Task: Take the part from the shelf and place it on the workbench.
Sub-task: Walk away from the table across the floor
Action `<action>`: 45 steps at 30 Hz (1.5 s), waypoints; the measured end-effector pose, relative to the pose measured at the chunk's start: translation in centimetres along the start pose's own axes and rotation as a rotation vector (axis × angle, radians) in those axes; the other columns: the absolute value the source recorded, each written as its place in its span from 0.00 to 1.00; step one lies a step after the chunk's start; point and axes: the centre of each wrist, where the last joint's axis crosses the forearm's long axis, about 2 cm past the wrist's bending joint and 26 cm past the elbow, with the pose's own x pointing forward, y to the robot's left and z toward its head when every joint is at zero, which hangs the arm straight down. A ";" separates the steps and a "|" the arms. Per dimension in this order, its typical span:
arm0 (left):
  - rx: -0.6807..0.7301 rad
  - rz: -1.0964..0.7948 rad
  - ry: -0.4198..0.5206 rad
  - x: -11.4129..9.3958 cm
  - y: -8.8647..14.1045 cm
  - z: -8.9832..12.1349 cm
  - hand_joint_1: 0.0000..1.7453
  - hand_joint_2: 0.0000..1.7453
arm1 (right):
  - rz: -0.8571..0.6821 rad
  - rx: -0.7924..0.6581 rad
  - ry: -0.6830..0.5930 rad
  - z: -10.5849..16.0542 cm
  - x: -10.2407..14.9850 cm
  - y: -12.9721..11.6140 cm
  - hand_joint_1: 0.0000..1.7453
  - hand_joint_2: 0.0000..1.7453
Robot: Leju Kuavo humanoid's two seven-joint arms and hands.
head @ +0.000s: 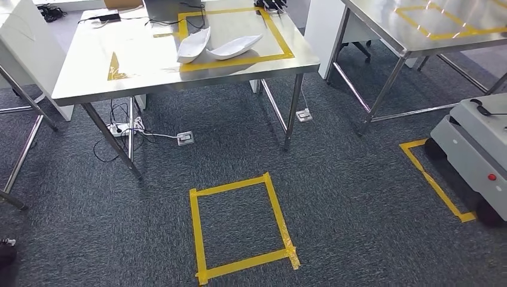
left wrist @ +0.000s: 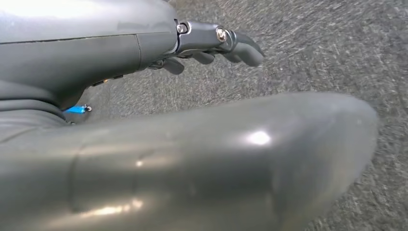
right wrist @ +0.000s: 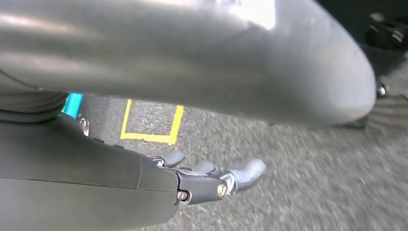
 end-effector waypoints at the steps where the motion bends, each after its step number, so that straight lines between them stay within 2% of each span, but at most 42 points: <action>1: -0.001 -0.002 -0.003 0.1 0.0 0.0 0.00 0.00 | 0.001 0.002 -0.009 0.0 0.0 0.0 0.00 0.00; 10: -0.007 -0.010 -0.010 0.5 -0.2 0.1 0.00 0.00 | 0.010 0.005 0.007 0.0 0.4 -0.1 0.00 0.00; 17: -0.009 -0.017 0.016 -0.1 -0.1 0.0 0.00 0.00 | 0.001 0.006 0.061 0.0 0.4 0.1 0.00 0.00; 26: -0.006 -0.009 0.015 -0.3 0.2 -0.1 0.00 0.00 | -0.012 0.008 0.040 0.0 0.4 0.2 0.00 0.00; 27: -0.008 -0.006 0.012 -0.3 0.1 -0.1 0.00 0.25 | -0.010 0.008 0.036 0.0 0.3 0.2 0.00 0.00; 30: -0.021 -0.007 -0.006 -0.3 0.1 -0.1 0.00 1.00 | -0.014 0.009 0.018 0.0 0.3 0.2 0.00 0.75; 31: -0.024 -0.012 -0.011 -0.3 0.1 -0.1 0.00 1.00 | -0.015 0.010 0.015 0.0 0.3 0.2 0.00 1.00; 35: -0.026 -0.021 -0.004 -0.3 0.1 -0.1 0.00 1.00 | 0.014 0.012 0.041 0.0 0.2 0.3 0.00 1.00; 39: -0.024 0.010 -0.031 0.4 0.3 0.0 0.00 1.00 | 0.022 0.013 0.081 0.0 -1.0 0.2 0.00 1.00; 43: -0.036 0.058 -0.056 0.7 0.5 0.0 0.00 0.00 | 0.006 0.015 0.092 0.1 -2.2 0.1 0.00 1.00; 45: -0.047 0.081 -0.059 0.4 0.5 -0.1 0.00 0.00 | -0.002 0.012 0.091 0.2 -2.6 0.0 0.00 1.00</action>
